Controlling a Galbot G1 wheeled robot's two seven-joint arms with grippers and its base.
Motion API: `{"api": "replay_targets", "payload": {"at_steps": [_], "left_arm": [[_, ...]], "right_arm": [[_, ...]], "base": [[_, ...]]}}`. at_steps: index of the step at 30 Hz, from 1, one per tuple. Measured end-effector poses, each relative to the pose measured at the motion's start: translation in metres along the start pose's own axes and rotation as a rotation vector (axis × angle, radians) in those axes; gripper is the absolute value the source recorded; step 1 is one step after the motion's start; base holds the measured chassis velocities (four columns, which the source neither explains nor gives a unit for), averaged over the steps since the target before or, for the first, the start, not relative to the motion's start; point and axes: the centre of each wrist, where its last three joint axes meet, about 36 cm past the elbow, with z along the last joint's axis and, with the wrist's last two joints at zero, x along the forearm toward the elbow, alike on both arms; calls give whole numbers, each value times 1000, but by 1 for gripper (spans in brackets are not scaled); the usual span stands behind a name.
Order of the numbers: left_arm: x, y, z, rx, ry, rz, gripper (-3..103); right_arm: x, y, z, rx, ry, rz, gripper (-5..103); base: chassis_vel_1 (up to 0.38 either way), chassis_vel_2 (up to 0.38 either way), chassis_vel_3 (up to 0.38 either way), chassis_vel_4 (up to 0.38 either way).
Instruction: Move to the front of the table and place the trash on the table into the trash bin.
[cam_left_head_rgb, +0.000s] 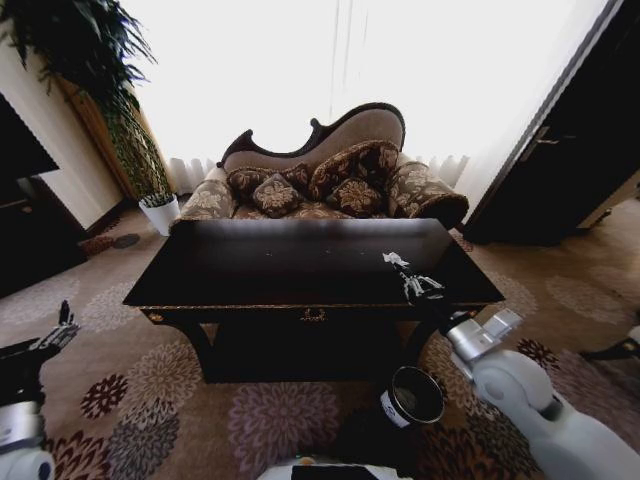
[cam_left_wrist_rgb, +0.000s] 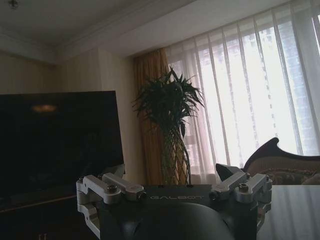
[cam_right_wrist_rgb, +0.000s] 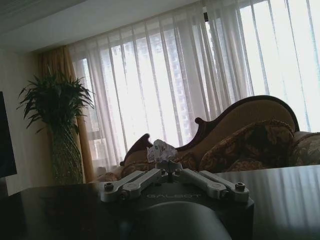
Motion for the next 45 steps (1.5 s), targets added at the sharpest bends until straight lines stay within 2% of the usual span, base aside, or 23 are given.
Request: {"api": "replay_targets", "payload": {"at_steps": [5,12,16,19,21,22,23,25,27,28,30,32,35,37,45], "left_arm": [[0,0,0,0,-1,0,100],[0,0,2,-5,-4,-2,100],[0,0,2,-5,-5,0,100],[0,0,2,-8,-3,2,100],[0,1,2,-9,-3,2,100],[0,1,2,-11,-3,2,100],[-1,3,2,-12,-3,2,100],[-3,4,3,-14,-4,2,100],[-3,4,3,-14,-3,1,100],[-3,4,3,-13,-3,2,100],[-3,3,4,-10,-1,4,100],[-3,3,5,-10,0,5,100],[-2,2,5,-12,3,5,100],[-2,3,5,-13,3,5,100],[0,9,2,-24,4,-8,100]], "right_arm": [[23,-12,5,18,-62,41,0],[46,-14,16,26,-126,80,0],[58,-21,36,64,-148,97,0],[73,-40,64,131,-137,126,0],[75,-44,67,143,-134,127,0],[81,-55,77,177,-120,136,0],[92,-75,93,239,-97,150,0],[104,-95,112,302,-70,160,0],[108,-99,119,315,-60,165,0],[118,-107,139,325,-26,177,0],[128,-110,169,317,23,196,0],[131,-109,177,311,40,203,0],[140,-99,220,285,123,225,0],[140,-99,224,289,131,224,0],[144,-117,288,411,320,147,0]], "base": [[0,0,0,0],[0,0,0,0],[0,0,0,0],[0,0,0,0],[0,0,0,0],[0,0,0,0],[0,0,0,0],[0,0,0,0],[0,0,0,0],[0,0,0,0],[0,0,0,0],[0,0,0,0],[0,0,0,0],[0,0,0,0],[0,0,0,0]]}}
